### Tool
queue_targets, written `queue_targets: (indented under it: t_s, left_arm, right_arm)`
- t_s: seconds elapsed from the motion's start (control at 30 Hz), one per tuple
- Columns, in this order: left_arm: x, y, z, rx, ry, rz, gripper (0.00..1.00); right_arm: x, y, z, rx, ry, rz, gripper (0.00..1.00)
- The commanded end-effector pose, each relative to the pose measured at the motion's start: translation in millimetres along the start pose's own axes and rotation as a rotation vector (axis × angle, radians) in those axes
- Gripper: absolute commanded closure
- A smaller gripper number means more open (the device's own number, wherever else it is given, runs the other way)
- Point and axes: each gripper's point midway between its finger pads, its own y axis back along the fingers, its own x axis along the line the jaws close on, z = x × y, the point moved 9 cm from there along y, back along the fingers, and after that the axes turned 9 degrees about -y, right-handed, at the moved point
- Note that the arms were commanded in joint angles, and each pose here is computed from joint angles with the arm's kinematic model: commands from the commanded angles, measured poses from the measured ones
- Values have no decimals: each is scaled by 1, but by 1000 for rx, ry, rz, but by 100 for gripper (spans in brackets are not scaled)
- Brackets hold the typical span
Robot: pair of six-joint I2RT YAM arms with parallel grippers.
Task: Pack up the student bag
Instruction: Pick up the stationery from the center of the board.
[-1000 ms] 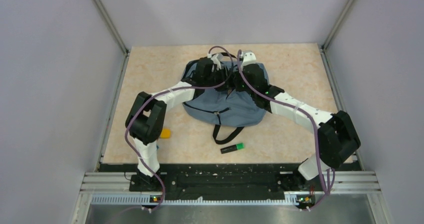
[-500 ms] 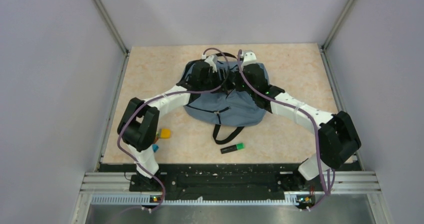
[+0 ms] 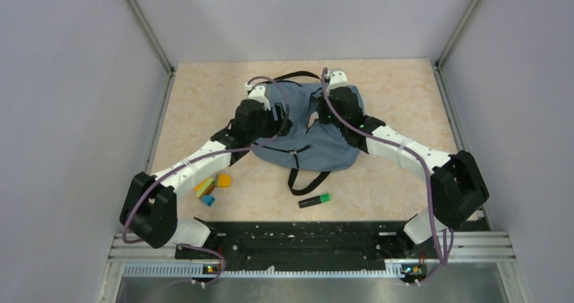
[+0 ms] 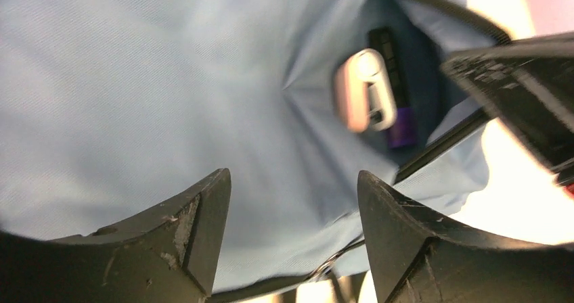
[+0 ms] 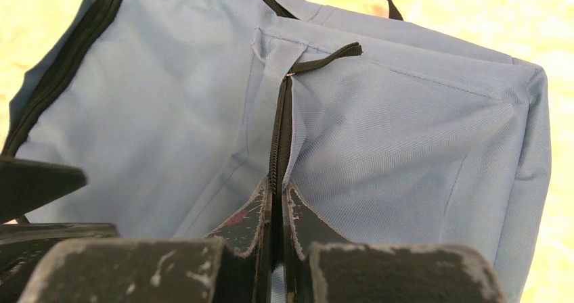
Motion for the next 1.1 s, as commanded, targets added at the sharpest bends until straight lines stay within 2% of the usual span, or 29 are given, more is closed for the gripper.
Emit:
queue_targets:
  t_s: [0.0, 0.27, 0.43, 0.67, 0.9, 1.07]
  left_arm:
    - [36, 30, -24, 65, -41, 211, 26]
    - [81, 79, -79, 146, 157, 416, 13]
    - [93, 105, -108, 119, 243, 530, 7]
    - [100, 129, -115, 55, 348, 652, 2]
    - [101, 134, -121, 83, 457, 735, 2]
    - [103, 136, -128, 55, 509, 750, 2]
  right_arm:
    - [7, 14, 31, -136, -51, 46, 100]
    - [6, 13, 28, -132, -51, 43, 100]
    - [4, 12, 28, -136, -54, 44, 100]
    - [6, 10, 26, -127, -59, 61, 100]
    - [6, 10, 26, -128, -58, 64, 100]
    - [6, 11, 27, -130, -59, 61, 100]
